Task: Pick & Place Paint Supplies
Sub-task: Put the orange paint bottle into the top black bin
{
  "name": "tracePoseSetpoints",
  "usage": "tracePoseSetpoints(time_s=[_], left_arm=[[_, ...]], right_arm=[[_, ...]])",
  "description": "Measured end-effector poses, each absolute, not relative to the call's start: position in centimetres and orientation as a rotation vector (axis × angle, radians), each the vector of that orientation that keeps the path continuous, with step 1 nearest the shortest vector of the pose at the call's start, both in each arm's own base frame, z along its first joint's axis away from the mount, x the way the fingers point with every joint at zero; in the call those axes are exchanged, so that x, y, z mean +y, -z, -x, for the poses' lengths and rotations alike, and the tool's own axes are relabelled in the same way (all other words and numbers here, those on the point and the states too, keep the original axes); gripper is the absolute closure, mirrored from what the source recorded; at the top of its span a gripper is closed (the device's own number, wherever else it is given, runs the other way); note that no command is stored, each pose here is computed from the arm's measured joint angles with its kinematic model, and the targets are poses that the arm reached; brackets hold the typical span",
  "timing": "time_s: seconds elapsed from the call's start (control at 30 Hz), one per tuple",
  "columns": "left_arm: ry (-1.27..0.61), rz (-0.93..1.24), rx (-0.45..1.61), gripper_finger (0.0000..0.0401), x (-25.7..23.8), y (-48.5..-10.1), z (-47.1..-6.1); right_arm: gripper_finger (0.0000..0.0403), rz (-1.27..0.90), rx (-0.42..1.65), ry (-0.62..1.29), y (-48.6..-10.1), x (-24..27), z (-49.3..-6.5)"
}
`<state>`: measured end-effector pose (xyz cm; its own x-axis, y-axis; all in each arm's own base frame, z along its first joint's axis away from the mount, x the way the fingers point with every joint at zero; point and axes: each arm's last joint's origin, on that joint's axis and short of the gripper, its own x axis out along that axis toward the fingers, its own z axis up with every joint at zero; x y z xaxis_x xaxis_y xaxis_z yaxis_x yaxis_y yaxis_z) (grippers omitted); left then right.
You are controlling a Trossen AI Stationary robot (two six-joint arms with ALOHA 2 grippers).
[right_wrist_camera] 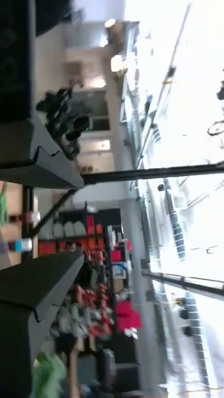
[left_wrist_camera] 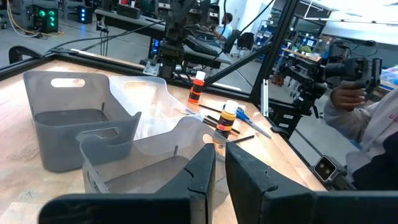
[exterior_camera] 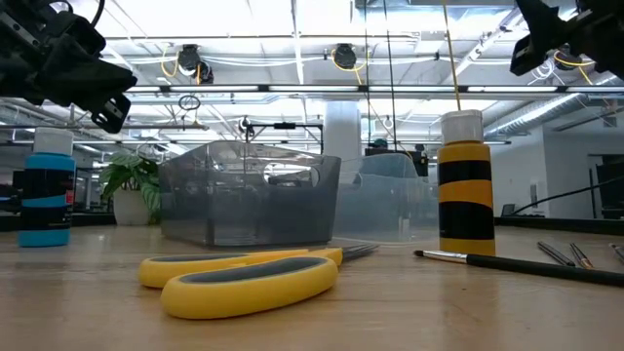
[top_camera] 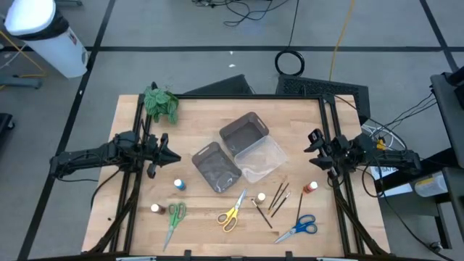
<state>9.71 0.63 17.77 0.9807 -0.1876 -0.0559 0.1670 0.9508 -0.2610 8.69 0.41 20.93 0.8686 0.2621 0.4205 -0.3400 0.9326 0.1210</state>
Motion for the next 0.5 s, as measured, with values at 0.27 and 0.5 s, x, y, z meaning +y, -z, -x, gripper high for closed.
tracePoseSetpoints(time_s=[0.27,0.5], left_arm=[[0.180,0.258,0.080,0.0354,0.6,-17.8,-9.7],[0.180,0.258,0.080,0.0354,0.6,-17.8,-9.7]], right_arm=[[0.0243,-0.302,-0.490,-0.324,-21.7,0.3,-8.3],[0.0220,-0.307,-0.513,-0.454,-22.1,0.9,-8.0]])
